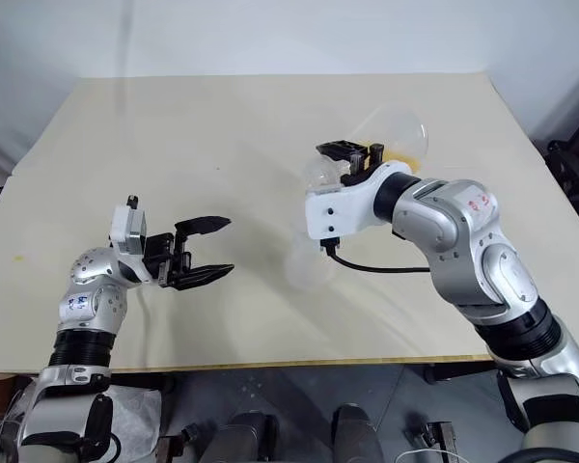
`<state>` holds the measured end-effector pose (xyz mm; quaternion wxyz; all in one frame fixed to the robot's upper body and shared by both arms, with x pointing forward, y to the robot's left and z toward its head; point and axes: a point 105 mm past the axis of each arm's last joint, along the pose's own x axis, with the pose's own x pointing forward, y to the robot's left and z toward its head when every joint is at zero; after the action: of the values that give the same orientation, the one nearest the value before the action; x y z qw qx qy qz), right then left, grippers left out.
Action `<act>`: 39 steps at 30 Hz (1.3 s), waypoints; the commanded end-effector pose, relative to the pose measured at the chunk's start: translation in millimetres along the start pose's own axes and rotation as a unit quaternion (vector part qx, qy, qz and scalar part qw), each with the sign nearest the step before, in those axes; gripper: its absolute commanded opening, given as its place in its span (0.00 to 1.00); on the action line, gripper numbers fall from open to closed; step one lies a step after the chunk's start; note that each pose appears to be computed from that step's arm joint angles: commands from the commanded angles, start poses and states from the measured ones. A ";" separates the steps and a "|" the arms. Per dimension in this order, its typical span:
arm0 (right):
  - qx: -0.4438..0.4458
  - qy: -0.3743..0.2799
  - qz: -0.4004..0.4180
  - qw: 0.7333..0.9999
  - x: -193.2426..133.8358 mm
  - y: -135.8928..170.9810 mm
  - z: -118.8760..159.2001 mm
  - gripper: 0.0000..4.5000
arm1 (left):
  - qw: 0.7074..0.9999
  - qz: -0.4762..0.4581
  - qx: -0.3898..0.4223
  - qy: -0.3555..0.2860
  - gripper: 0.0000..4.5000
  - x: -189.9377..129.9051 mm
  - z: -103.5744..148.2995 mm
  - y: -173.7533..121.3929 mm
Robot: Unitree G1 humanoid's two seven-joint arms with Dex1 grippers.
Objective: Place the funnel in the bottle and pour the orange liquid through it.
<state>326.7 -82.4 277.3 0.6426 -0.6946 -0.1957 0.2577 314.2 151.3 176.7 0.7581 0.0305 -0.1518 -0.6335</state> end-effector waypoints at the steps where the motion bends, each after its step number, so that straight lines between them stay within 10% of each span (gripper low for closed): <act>1: -0.034 -0.004 -0.028 0.999 -4.2 -16.9 6.2 0.55 | 1.000 -0.011 0.016 -0.009 1.00 0.7 6.5 -2.9; 39: -0.109 0.009 -0.014 0.994 -4.9 -20.4 -1.2 0.55 | 0.999 -0.016 0.010 0.035 1.00 -5.5 -7.6 -0.8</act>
<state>328.8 -79.8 276.8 0.5762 -0.7488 -0.2053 0.2552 314.6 154.9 164.2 0.7558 0.0517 -0.1258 -0.6405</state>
